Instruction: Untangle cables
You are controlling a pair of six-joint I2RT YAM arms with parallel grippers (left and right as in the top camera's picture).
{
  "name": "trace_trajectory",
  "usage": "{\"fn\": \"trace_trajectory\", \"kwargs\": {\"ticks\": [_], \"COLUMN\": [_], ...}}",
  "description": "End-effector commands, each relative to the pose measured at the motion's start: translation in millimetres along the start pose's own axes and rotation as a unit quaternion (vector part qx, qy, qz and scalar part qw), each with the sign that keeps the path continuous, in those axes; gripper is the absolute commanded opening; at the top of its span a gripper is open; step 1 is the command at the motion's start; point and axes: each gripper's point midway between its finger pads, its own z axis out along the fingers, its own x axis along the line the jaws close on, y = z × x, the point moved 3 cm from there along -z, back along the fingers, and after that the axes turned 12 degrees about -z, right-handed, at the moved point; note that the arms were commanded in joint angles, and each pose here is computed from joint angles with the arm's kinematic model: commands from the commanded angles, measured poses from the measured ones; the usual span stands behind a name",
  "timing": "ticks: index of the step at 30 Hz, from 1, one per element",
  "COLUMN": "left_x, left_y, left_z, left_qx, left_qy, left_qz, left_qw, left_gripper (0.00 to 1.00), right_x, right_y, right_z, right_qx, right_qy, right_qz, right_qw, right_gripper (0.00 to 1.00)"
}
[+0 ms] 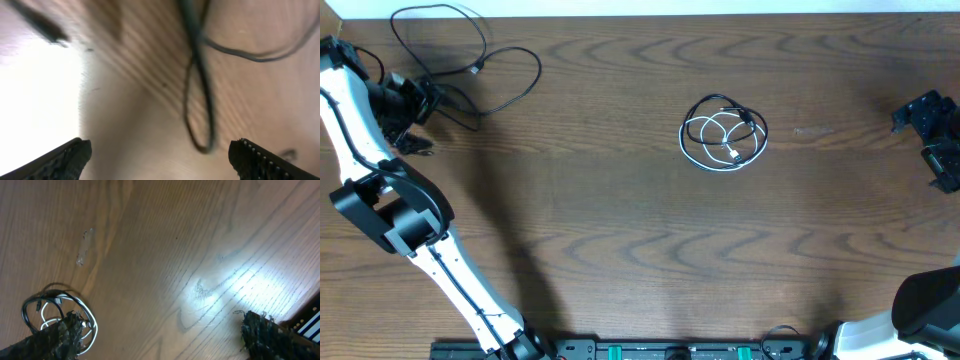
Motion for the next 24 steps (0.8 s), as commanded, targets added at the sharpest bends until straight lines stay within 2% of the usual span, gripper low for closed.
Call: {"fn": "trace_trajectory", "kwargs": {"ticks": [1, 6, 9, 13, 14, 15, 19, 22, 24], "left_x": [7.7, -6.6, -24.8, -47.0, -50.7, -54.1, -65.6, -80.7, -95.5], "left_y": [6.6, 14.3, 18.7, 19.5, 19.4, 19.5, 25.4, 37.2, 46.6], "left_z": [-20.5, -17.8, -15.1, -6.2, -2.8, 0.2, 8.3, -8.3, -37.4], "left_qx": [-0.048, -0.07, -0.083, -0.093, -0.094, -0.095, -0.114, -0.163, -0.212], "left_qy": [0.038, 0.018, -0.013, -0.036, -0.037, -0.038, -0.038, -0.059, -0.092], "left_qz": [0.019, 0.036, 0.056, 0.082, 0.087, 0.091, 0.107, 0.125, 0.116], "left_qw": [0.998, 0.997, 0.995, 0.992, 0.991, 0.991, 0.987, 0.977, 0.966], "left_gripper": [0.93, 0.93, 0.84, 0.79, 0.75, 0.64, 0.08, 0.08, 0.07], "right_x": [-0.6, -0.5, -0.5, -0.5, -0.5, -0.5, -0.5, -0.5, -0.5], "right_y": [-0.1, -0.1, -0.1, -0.1, -0.1, -0.1, -0.1, -0.1, -0.1], "right_z": [-0.2, -0.2, -0.2, -0.2, -0.2, -0.2, -0.2, -0.2, -0.2], "right_qx": [-0.001, -0.001, -0.001, -0.001, -0.001, -0.001, -0.001, -0.001, -0.001], "right_qy": [-0.003, -0.002, -0.002, -0.002, -0.002, -0.002, -0.002, -0.002, -0.002], "right_qz": [0.005, 0.005, 0.005, 0.005, 0.005, 0.005, 0.005, 0.005, 0.005], "right_qw": [1.0, 1.0, 1.0, 1.0, 1.0, 1.0, 1.0, 1.0, 1.0], "right_gripper": [0.99, 0.99, 0.99, 0.99, 0.99, 0.99, 0.99, 0.99, 0.99]}}
